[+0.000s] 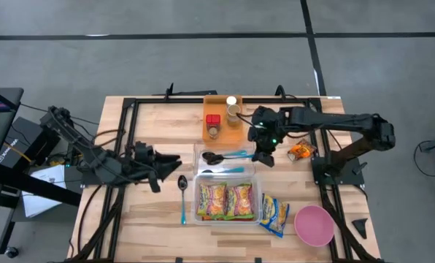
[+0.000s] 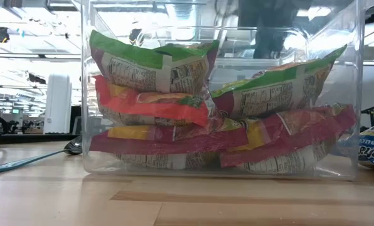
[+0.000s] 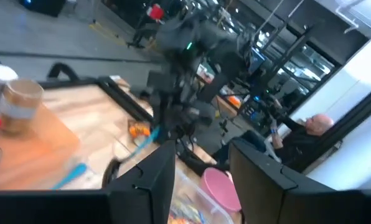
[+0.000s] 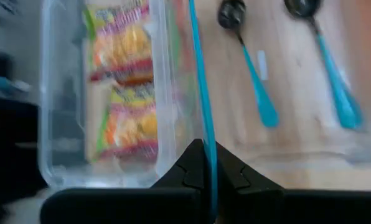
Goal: Pick & Place Food Item
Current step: Put the blue spoon into the transparent bin
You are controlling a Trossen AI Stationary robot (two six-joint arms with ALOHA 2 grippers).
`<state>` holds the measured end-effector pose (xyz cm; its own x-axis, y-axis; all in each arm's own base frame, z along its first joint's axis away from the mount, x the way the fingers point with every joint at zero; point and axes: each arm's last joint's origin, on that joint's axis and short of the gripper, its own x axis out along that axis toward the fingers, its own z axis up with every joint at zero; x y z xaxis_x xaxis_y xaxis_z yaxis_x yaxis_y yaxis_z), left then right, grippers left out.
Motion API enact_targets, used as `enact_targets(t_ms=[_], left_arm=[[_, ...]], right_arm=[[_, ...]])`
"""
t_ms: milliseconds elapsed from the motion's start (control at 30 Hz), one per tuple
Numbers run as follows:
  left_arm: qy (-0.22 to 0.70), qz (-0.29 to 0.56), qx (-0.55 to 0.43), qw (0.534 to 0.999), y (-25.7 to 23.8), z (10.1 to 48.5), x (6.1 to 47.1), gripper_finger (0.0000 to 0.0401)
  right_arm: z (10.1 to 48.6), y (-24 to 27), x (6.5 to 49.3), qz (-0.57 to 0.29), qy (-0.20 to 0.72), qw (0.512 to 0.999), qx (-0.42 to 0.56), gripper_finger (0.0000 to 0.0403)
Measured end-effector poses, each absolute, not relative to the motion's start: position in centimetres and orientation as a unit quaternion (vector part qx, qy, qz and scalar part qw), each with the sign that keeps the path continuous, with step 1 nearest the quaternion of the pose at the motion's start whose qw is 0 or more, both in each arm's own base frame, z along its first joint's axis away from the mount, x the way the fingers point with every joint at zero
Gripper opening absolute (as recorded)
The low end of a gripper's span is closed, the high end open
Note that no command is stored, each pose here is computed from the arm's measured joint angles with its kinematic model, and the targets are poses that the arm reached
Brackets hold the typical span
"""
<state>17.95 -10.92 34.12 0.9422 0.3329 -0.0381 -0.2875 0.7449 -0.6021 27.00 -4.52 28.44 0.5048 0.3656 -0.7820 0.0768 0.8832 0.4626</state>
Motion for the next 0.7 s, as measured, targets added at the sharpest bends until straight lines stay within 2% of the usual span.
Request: enact_targets(t_ms=[233,367,533,700], left_arm=[[-0.052,0.173,-0.311,0.933,-10.1,35.1,16.9,0.0145],[-0.053,0.180,-0.308,0.933,-10.1,35.0,17.0,0.0145],[-0.050,0.189,-0.303,0.933,-10.3,34.7,17.3,0.0145],[-0.051,0.196,-0.307,0.930,-10.4,34.5,17.5,0.0145]], right_arm=[[26.5,-7.6,27.5,0.088,0.458,0.831,0.302,0.0000],[25.6,-8.7,27.9,0.118,0.451,0.818,0.338,0.0000],[23.1,-9.1,29.1,0.127,0.480,0.791,0.358,0.0000],[22.4,-8.9,30.4,0.124,0.488,0.792,0.346,0.0000]])
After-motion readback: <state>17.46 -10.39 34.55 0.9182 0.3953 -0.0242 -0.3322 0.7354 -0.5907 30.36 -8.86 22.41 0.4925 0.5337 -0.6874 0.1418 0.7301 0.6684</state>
